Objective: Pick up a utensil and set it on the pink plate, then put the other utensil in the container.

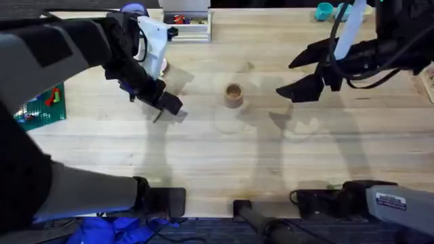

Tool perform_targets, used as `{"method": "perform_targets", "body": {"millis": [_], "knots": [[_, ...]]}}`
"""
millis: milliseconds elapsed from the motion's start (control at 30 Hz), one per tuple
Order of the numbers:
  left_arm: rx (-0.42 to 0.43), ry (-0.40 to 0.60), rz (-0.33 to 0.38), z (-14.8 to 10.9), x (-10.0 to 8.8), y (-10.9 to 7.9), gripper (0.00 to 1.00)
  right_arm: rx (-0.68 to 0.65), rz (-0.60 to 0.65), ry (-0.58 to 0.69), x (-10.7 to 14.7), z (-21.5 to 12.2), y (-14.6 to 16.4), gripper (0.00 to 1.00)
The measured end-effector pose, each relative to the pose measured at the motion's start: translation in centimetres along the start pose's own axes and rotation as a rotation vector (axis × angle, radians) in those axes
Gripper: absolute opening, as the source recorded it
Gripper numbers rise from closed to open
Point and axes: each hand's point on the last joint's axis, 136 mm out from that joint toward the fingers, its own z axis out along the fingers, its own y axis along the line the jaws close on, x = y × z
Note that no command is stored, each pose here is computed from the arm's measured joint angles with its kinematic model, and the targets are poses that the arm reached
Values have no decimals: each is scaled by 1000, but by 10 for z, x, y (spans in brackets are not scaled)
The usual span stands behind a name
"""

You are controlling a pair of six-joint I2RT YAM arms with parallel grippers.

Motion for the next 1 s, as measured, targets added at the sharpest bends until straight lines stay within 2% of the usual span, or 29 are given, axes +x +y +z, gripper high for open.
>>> {"method": "perform_targets", "body": {"millis": [133,600,667,867,1000], "knots": [[6,21,1,10,1,2,991,0,0,0,0,0,0,996],[-12,22,5,12,-1,6,892,0,0,0,0,0,0,997],[-17,20,5,12,-2,7,809,0,0,0,0,0,0,997],[-14,11,7,12,-4,7,466,0,0,0,0,0,0,997],[-13,10,10,12,-5,6,398,0,0,0,0,0,0,997]]}}
